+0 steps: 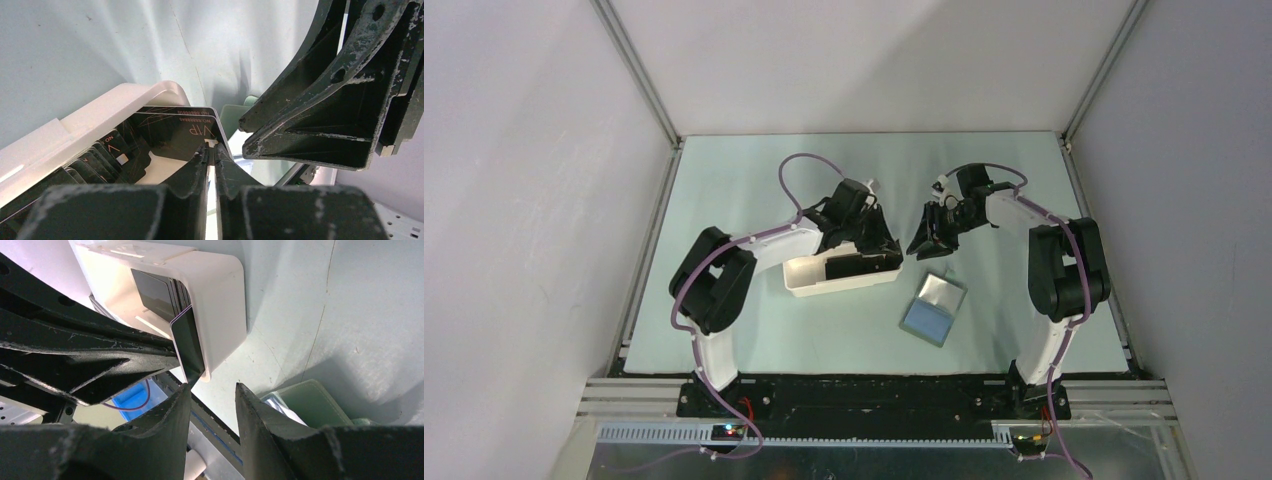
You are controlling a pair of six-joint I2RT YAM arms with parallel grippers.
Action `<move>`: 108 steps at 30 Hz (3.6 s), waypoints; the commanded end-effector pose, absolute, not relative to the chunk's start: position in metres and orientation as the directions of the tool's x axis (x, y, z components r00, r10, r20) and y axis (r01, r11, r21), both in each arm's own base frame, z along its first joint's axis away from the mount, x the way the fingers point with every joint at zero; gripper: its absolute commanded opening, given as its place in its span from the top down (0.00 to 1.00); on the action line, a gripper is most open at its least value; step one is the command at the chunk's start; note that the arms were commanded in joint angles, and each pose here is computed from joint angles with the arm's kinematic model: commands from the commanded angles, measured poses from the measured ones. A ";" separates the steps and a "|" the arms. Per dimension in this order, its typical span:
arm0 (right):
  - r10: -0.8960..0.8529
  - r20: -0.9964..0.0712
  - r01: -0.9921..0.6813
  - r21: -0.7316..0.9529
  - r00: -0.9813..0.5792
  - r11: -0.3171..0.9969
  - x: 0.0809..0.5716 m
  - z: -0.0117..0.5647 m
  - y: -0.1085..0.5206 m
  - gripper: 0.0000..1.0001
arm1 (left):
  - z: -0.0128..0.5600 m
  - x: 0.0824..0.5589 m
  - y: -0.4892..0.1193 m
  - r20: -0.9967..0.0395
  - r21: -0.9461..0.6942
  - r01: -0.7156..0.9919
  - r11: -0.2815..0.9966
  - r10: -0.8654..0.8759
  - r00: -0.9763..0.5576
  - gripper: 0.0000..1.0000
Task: Put the credit cards into the card holder
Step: Adjust the credit card in the storage box.
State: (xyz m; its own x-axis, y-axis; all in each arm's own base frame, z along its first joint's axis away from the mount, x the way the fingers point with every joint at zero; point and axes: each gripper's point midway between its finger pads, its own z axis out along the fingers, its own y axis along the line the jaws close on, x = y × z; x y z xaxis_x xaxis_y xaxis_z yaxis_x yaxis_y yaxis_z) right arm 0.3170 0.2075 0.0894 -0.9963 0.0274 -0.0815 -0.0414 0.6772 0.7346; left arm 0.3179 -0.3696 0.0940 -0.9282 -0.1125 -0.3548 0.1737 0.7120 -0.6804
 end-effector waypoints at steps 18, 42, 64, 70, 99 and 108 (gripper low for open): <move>-0.006 -0.122 -0.093 0.727 -0.993 0.680 0.314 0.098 0.234 0.66 | 0.111 0.317 -0.348 -0.411 -0.639 0.195 0.744 -0.116 -0.904 0.68; -0.122 -0.266 -0.284 0.747 -0.956 0.601 0.306 0.137 0.298 0.48 | 0.103 0.309 -0.254 -0.417 -0.608 0.067 0.791 -0.246 -0.875 0.48; -0.365 -0.297 -0.400 0.065 -0.883 0.914 0.322 0.064 0.305 0.34 | 0.049 0.310 -0.226 -0.329 -0.488 -0.100 0.867 -0.289 -0.899 1.00; -0.365 -0.310 -0.399 0.054 -0.878 0.915 0.323 0.064 0.308 0.41 | 0.029 0.304 -0.213 -0.295 -0.410 -0.164 0.897 -0.301 -0.907 1.00; -0.169 -0.379 -0.312 0.355 -0.910 0.881 0.339 0.116 0.300 0.30 | 0.005 0.296 -0.206 -0.253 -0.339 -0.168 0.926 -0.261 -0.932 1.00; -0.184 -0.337 -0.310 0.369 -0.923 0.876 0.339 0.103 0.305 0.37 | 0.003 0.295 -0.205 -0.249 -0.336 -0.166 0.927 -0.258 -0.933 1.00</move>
